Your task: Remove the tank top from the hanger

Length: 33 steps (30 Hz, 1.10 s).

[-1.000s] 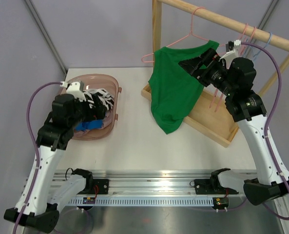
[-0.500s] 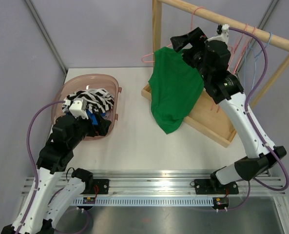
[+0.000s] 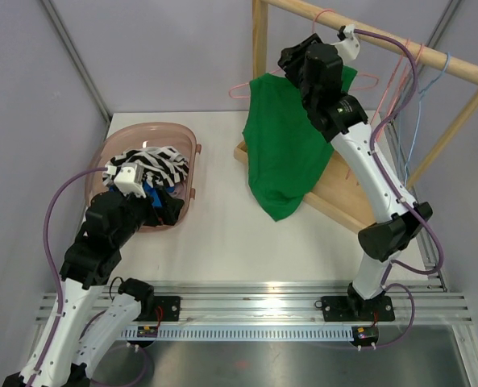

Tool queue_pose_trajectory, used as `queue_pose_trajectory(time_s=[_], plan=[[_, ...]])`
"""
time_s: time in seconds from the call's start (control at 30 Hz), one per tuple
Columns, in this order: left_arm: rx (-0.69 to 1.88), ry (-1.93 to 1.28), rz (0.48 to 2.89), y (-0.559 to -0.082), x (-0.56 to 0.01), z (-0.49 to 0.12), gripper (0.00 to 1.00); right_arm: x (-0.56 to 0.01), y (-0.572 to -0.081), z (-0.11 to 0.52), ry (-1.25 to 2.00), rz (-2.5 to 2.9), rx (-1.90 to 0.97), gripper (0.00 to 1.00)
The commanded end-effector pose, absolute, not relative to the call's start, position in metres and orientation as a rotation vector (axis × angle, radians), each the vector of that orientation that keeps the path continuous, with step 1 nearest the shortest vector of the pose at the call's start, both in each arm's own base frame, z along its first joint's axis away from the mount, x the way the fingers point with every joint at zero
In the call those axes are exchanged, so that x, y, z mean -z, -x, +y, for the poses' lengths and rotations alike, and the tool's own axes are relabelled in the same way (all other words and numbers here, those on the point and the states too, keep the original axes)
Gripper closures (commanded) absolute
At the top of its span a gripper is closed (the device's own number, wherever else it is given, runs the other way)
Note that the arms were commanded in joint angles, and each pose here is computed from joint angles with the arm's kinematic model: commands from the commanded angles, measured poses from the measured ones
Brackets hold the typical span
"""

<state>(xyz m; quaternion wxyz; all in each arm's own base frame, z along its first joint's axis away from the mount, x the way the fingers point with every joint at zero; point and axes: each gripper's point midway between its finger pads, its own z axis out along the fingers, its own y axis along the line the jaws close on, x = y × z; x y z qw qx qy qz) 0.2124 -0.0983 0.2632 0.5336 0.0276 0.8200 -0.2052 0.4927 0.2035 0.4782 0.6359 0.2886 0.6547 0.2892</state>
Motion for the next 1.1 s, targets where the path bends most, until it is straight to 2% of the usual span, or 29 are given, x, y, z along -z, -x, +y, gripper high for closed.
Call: queue_pose_trajectory(time_s=[0.0, 0.07, 0.1, 0.13, 0.27, 0.33, 0.47, 0.83, 1.07], plan=[[0.509, -0.108, 1.897, -0.215, -0.275, -0.103, 0.01, -0.488, -0.485, 0.196, -0.717, 1.446, -0.583, 0.50], [0.510, -0.107, 1.897, -0.215, -0.275, -0.103, 0.01, -0.491, -0.479, 0.198, -0.724, 1.428, -0.590, 0.61], [0.512, -0.111, 1.899, -0.215, -0.274, -0.103, 0.01, -0.487, -0.480, 0.199, -0.727, 1.425, -0.592, 0.72], [0.518, -0.115, 1.897, -0.214, -0.275, -0.104, 0.01, -0.492, -0.476, 0.197, -0.730, 1.414, -0.608, 0.77], [0.518, -0.117, 1.897, -0.214, -0.275, -0.104, 0.01, -0.493, -0.470, 0.195, -0.738, 1.401, -0.626, 0.92], [0.517, -0.113, 1.899, -0.214, -0.274, -0.104, 0.01, -0.497, -0.467, 0.197, -0.724, 1.397, -0.651, 0.96], [0.514, -0.111, 1.896, -0.214, -0.275, -0.103, 0.01, -0.514, -0.459, 0.202, -0.674, 1.386, -0.697, 1.00], [0.515, -0.107, 1.894, -0.214, -0.274, -0.103, 0.01, -0.565, -0.424, 0.207, -0.552, 1.321, -0.851, 1.00], [0.539, -0.127, 1.853, -0.210, -0.284, -0.105, 0.01, -0.560, -0.387, 0.233, -0.402, 1.396, -1.045, 1.00]])
